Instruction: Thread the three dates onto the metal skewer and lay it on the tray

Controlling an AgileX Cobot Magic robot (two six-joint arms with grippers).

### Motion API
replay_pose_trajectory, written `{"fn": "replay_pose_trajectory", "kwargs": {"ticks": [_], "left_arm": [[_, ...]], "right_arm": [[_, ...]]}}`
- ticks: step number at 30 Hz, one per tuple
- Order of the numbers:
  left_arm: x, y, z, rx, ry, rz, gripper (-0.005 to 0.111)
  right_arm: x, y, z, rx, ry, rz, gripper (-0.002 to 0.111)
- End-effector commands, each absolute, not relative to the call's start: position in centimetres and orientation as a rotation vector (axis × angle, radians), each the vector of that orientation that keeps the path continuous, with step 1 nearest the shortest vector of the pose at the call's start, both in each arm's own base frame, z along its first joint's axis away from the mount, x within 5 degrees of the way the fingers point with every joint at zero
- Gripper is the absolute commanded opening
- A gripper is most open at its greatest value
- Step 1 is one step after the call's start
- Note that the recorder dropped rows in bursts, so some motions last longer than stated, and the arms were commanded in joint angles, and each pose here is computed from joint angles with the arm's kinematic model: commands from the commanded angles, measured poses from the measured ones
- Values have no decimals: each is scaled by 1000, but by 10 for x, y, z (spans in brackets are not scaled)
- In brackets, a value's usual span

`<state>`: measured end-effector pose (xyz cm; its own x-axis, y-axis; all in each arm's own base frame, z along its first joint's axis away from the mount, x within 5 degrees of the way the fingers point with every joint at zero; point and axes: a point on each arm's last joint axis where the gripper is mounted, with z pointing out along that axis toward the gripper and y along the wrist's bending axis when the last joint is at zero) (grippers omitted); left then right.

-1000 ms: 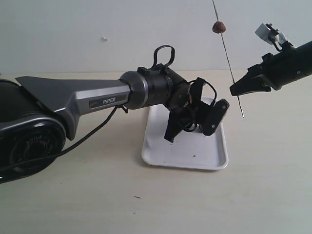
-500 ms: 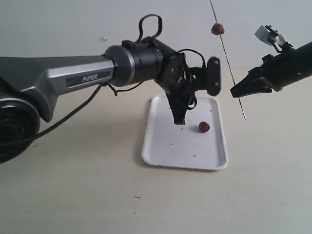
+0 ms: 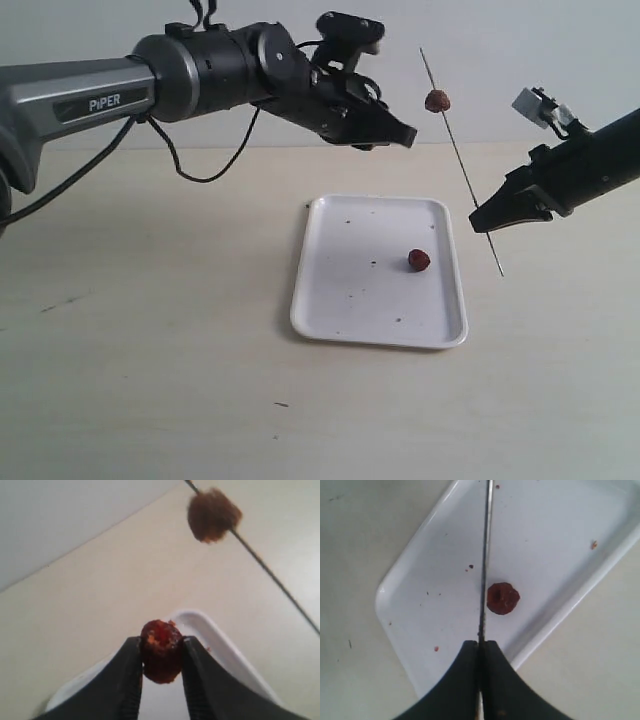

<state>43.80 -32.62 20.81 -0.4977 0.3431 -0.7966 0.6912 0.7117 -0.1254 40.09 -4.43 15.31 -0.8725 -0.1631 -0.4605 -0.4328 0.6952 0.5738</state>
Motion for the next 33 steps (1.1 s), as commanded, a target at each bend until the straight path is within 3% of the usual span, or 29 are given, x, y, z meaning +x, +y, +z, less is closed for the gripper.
{"fn": "replay_pose_trajectory", "kwargs": {"ticks": [1,8,15,33], "left_arm": [[452,-312,225,388,2157,-889,28],[466,-294,234,95,2141,-1119,28],[466,-296,238,-6,2125,-1225,28],[469,-294,238,4,2109,-1178,28]], "right_arm": [[398,-45,154,-490,2537,1022,0],[394,-43,152,-524,2550,1080,0],[391,-45,138,-573,2613,1064,0],[391,-31,132,-695,2640,1045,0]]}}
